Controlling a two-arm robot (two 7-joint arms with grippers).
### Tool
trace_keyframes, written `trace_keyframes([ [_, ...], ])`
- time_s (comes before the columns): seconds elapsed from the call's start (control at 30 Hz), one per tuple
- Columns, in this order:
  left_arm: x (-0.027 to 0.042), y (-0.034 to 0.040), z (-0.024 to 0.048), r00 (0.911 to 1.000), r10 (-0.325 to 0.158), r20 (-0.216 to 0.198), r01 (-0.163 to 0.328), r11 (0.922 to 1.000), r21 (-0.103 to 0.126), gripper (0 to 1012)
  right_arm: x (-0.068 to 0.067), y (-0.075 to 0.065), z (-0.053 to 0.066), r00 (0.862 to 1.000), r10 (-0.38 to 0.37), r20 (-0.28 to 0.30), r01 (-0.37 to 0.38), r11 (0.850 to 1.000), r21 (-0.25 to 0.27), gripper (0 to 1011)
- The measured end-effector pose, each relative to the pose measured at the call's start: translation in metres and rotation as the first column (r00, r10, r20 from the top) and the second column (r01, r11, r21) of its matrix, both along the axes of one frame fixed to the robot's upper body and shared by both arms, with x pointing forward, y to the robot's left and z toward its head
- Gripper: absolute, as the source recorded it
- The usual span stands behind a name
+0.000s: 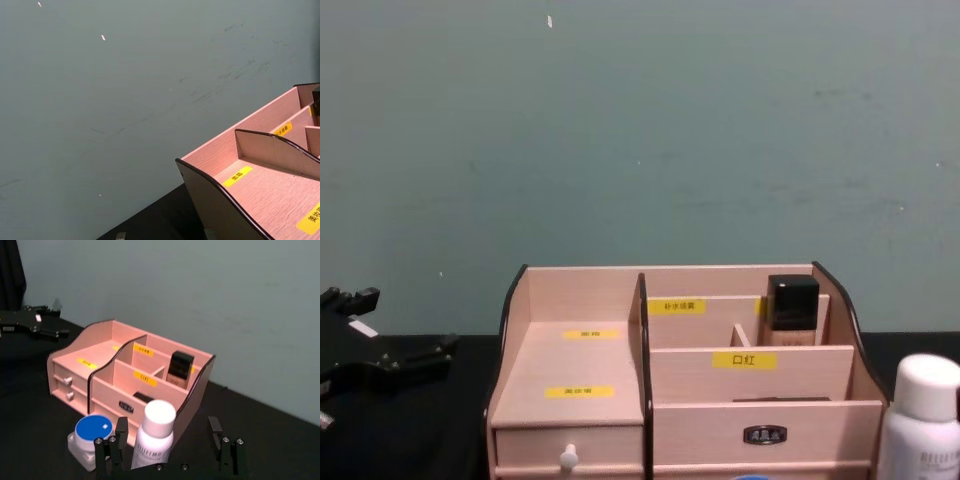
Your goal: Pick up the facial cleanser and watermelon frost from the table and place them into the tiered storage box.
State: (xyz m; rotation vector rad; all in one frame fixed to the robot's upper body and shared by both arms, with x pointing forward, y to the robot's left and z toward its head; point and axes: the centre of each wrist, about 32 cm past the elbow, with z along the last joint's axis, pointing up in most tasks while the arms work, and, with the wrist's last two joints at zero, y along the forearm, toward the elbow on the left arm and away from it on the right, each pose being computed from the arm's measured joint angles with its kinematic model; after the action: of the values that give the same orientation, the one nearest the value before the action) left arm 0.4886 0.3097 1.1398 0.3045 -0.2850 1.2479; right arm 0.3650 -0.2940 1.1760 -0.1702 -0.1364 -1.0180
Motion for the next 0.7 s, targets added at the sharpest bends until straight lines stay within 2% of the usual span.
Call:
trace_keyframes([
  [0.4, 0.0, 0.0, 0.0, 1.0, 0.0, 0.0, 0.0, 1.0, 0.0, 1010, 0.011, -0.001, -0.021, 0.992, 0.024, -0.125, -0.021, 0.999, 0.031, 1002],
  [0.7, 0.0, 0.0, 0.0, 1.0, 0.0, 0.0, 0.0, 1.0, 0.0, 1010, 0.024, 0.002, -0.034, 0.988, 0.028, -0.152, -0.023, 0.999, 0.03, 1002],
])
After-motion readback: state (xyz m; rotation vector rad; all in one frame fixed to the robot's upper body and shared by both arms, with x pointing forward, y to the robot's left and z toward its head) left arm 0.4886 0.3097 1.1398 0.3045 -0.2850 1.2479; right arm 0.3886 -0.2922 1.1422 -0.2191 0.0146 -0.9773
